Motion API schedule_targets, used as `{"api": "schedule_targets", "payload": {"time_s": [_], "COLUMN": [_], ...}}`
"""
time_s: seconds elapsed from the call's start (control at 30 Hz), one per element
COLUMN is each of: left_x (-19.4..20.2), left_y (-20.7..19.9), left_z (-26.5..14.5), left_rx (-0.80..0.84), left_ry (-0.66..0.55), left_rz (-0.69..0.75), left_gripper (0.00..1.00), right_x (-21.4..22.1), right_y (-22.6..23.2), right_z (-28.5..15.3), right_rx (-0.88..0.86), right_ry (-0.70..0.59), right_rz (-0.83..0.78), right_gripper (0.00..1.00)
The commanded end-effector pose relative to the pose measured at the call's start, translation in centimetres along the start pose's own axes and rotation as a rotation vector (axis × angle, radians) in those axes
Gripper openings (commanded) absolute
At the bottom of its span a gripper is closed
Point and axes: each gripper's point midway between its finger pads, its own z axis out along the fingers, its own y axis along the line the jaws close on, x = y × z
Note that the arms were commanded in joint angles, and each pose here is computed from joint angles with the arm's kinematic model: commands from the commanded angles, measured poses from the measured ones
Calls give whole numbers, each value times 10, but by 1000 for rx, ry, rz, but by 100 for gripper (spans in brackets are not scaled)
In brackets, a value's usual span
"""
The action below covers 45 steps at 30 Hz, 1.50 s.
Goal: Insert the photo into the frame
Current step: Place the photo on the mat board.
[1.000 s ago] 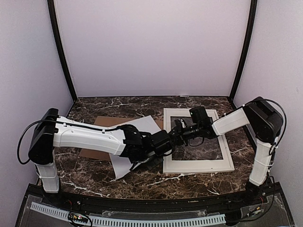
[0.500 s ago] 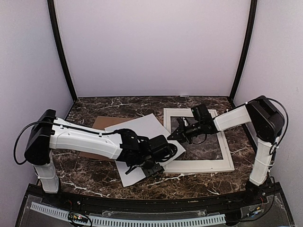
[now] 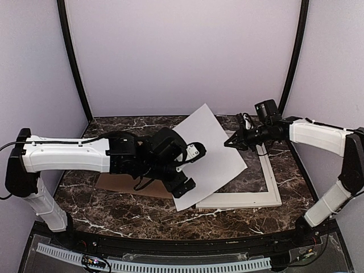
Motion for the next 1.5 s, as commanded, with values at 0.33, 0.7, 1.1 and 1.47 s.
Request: {"api": "schedule_targets", "payload": {"time_s": [0.33,0.7,1.1,1.47], "left_x": [-40,-36,-31,-27], "left_y": [79,92,95,94], "left_z": [-10,0,9,15], "left_rx": [-118,-145,-167,-166], "left_ry": [-104,-77,-53,-38], "left_rz": [-176,-209,-196,-201], "left_gripper": [95,97,97,97], "right_x": [43,43,37,35], "right_y": [-136,-166,-177,-181], "right_z": [-91,-107,-104,-94], "right_rx": [431,501,477,445], "right_ry": [-106,-181,-208,-215], "right_rz": [139,178,212,213], "right_gripper": [0,0,0,0]}}
